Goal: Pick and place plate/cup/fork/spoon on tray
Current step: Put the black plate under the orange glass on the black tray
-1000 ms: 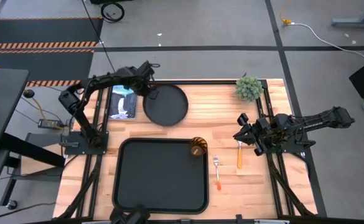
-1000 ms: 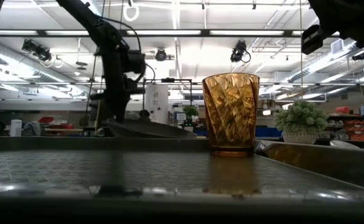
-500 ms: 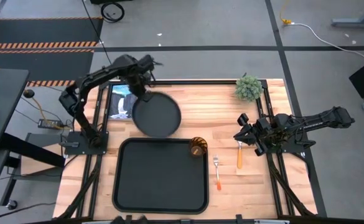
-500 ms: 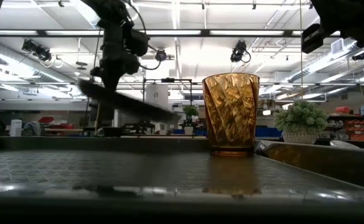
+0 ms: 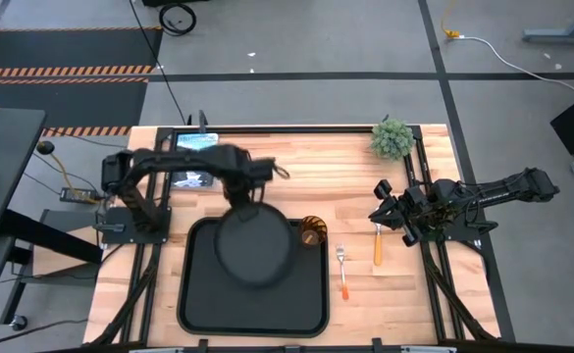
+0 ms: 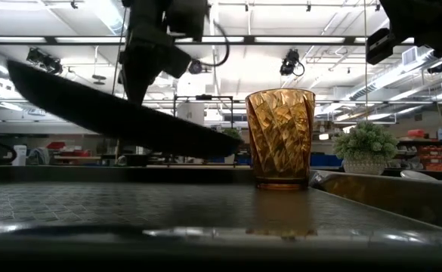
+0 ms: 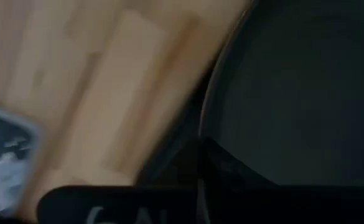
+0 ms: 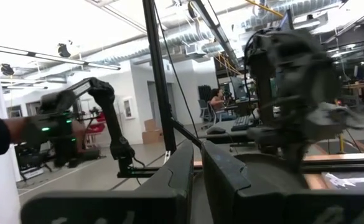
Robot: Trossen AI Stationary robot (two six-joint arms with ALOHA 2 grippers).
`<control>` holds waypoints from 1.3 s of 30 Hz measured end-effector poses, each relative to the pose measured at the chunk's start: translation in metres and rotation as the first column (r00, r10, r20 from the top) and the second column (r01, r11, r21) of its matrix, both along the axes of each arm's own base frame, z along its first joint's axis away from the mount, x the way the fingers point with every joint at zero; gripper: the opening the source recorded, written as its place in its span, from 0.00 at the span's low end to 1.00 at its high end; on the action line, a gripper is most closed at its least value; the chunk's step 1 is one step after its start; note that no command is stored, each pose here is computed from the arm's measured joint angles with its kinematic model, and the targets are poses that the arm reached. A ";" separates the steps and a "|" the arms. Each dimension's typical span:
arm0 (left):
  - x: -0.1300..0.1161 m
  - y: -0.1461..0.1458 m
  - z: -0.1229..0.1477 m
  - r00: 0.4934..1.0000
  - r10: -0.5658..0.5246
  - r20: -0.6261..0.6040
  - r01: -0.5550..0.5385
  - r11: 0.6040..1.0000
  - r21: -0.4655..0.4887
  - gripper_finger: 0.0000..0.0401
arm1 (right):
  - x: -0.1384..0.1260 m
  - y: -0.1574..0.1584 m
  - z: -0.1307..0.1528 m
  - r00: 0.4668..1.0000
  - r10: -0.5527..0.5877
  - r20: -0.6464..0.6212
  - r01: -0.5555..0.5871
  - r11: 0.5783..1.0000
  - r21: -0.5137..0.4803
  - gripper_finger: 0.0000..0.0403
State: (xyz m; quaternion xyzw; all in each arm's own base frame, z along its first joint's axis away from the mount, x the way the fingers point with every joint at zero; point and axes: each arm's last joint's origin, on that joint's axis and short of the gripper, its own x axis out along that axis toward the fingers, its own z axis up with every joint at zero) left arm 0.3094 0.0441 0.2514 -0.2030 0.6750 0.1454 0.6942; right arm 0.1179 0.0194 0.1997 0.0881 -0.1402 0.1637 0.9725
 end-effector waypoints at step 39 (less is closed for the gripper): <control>0.008 -0.141 -0.039 0.925 0.334 0.184 -0.335 0.942 -0.027 0.35 | -0.003 0.013 0.000 0.979 0.203 -0.021 -0.202 0.979 0.033 0.10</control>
